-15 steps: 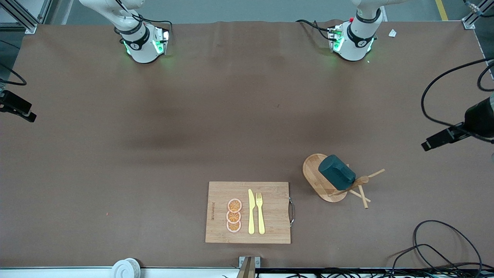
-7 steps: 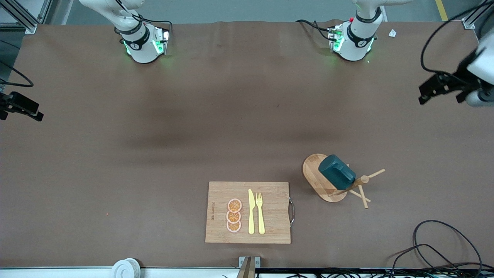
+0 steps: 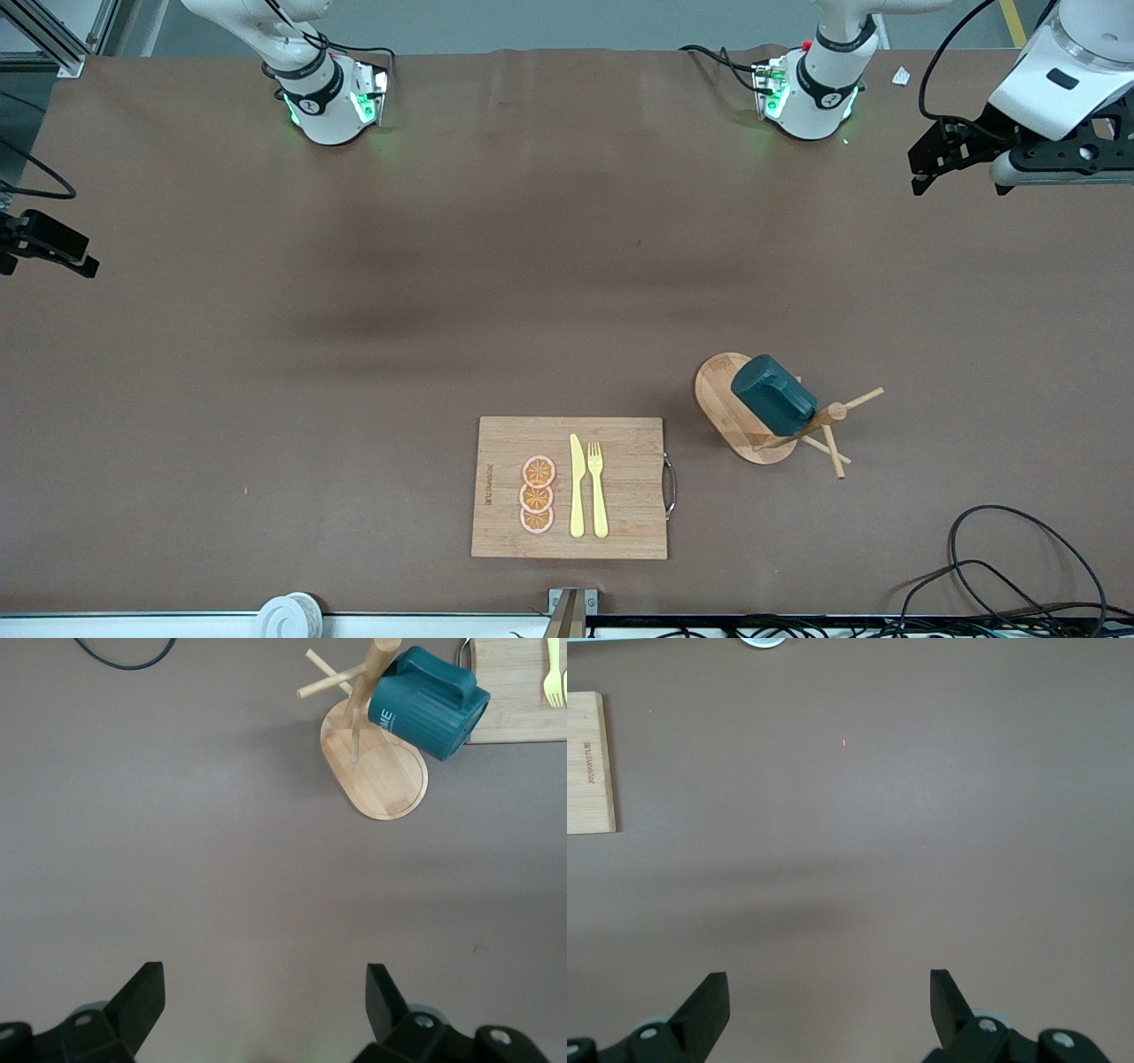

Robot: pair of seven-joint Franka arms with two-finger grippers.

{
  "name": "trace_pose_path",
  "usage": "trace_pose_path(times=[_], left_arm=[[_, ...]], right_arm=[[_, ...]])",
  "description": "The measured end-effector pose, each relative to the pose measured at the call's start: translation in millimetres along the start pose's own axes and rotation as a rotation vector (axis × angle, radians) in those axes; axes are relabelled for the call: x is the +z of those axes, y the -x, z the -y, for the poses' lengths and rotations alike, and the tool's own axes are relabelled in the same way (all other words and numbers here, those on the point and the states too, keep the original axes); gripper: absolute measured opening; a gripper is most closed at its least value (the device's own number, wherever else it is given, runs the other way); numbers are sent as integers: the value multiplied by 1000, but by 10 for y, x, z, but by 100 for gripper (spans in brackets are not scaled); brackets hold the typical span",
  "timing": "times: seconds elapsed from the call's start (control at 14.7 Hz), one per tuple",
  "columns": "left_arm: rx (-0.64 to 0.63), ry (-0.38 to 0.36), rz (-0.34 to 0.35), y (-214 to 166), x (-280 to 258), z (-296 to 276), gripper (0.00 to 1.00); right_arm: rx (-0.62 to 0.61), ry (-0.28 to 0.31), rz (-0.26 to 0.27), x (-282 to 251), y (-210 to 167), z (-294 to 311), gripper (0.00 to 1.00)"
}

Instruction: Pass cup and hang on rack

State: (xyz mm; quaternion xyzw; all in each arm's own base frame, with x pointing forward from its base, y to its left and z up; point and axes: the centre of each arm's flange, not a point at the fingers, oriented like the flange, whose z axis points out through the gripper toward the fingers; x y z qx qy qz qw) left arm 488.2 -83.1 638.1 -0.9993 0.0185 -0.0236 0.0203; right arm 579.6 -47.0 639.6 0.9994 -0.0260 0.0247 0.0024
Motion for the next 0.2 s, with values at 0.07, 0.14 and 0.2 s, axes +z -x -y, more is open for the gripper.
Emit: trace_pose_path(times=[0.07,0.14,0.2], left_arm=[[-7,10,0,-4,-1,27,100],[-11,17,0,-8,-5,51,100],[-13,20,-1,-10,-13,70,100]], right_arm=[[0,0,-5,-19,-1,0,100],[0,0,-10,-42,0,0,100],[0,0,-14,-63,2,0,100]])
